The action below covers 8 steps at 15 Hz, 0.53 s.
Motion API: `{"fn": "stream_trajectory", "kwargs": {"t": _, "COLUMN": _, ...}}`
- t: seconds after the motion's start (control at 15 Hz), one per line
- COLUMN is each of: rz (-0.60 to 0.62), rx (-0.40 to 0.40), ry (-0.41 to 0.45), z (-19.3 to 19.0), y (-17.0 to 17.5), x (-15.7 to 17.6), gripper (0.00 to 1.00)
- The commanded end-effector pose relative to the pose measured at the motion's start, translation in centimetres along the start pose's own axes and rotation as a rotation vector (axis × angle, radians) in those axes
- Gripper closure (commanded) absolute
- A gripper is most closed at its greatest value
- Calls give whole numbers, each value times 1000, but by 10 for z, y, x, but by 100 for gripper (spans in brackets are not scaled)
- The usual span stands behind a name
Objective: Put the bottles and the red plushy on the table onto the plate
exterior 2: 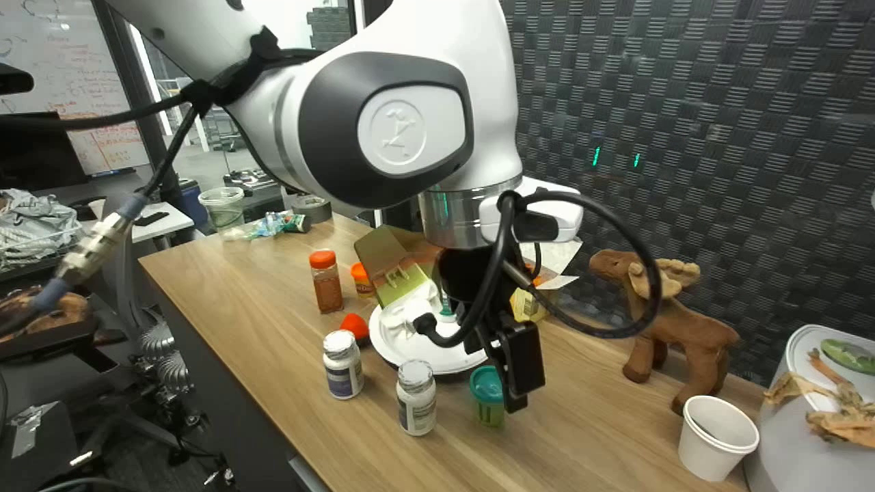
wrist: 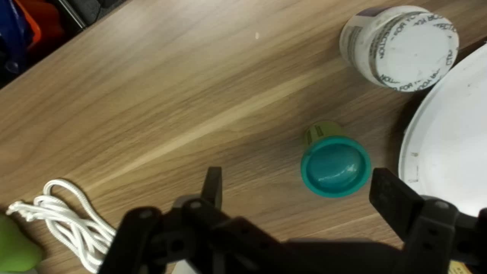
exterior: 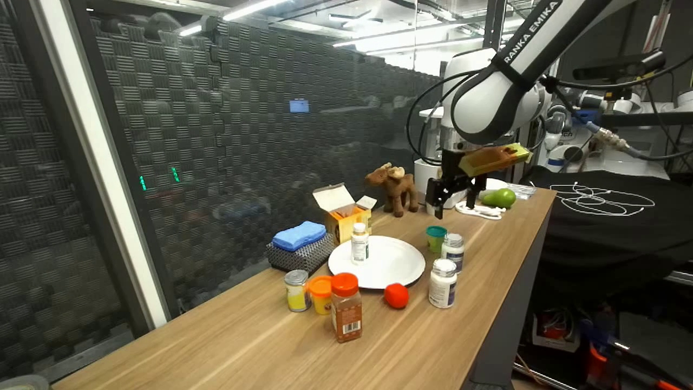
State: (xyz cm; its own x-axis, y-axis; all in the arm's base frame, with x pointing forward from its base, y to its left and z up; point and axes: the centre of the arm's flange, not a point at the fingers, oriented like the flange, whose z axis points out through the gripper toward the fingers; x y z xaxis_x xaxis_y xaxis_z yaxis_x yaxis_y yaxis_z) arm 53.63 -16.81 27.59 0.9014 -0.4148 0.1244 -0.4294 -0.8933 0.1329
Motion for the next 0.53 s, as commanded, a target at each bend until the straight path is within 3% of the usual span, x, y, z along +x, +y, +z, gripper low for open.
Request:
{"fn": "stream_trajectory", "kwargs": {"t": 0.0, "rz": 31, "rx": 61, "ry": 5, "z": 2, "y": -16, "x": 8, "gripper": 0}}
{"fn": "stream_trajectory", "kwargs": {"t": 0.47, "rz": 54, "rx": 79, "ry": -35, "z": 23, "y": -29, "x": 10, "gripper": 0}}
